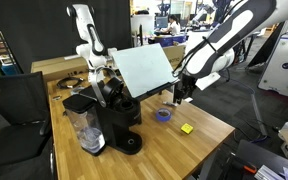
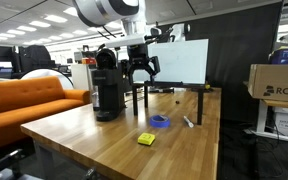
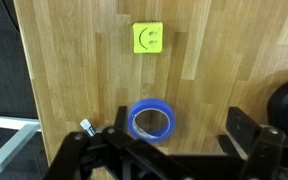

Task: Wipe the table with the sponge

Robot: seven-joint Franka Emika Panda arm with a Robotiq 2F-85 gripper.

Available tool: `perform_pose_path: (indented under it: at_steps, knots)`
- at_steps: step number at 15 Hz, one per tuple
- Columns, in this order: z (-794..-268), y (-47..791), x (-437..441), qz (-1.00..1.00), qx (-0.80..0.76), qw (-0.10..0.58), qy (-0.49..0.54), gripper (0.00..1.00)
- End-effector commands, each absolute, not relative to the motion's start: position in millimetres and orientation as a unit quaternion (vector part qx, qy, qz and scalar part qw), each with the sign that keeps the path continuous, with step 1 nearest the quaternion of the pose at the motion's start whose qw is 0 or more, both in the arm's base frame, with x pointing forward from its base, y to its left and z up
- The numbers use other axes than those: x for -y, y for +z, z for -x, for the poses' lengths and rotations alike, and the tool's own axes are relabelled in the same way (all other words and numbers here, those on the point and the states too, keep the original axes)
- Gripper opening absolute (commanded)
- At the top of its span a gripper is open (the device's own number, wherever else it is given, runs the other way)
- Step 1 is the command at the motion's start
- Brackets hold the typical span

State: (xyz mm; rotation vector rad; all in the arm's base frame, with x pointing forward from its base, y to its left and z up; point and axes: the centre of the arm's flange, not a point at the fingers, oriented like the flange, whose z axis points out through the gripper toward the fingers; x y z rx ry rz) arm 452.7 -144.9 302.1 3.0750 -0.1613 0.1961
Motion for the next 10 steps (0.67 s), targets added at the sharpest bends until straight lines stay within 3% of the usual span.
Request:
perform_pose_path:
  at_steps: [1, 10]
  knots:
    - [-436.6, 338.8, 140.6, -0.998, 0.033, 0.023, 0.04, 1.0]
    - [-413.1, 365.3, 125.7, -1.0, 0.012, -0.003, -0.016, 1.0]
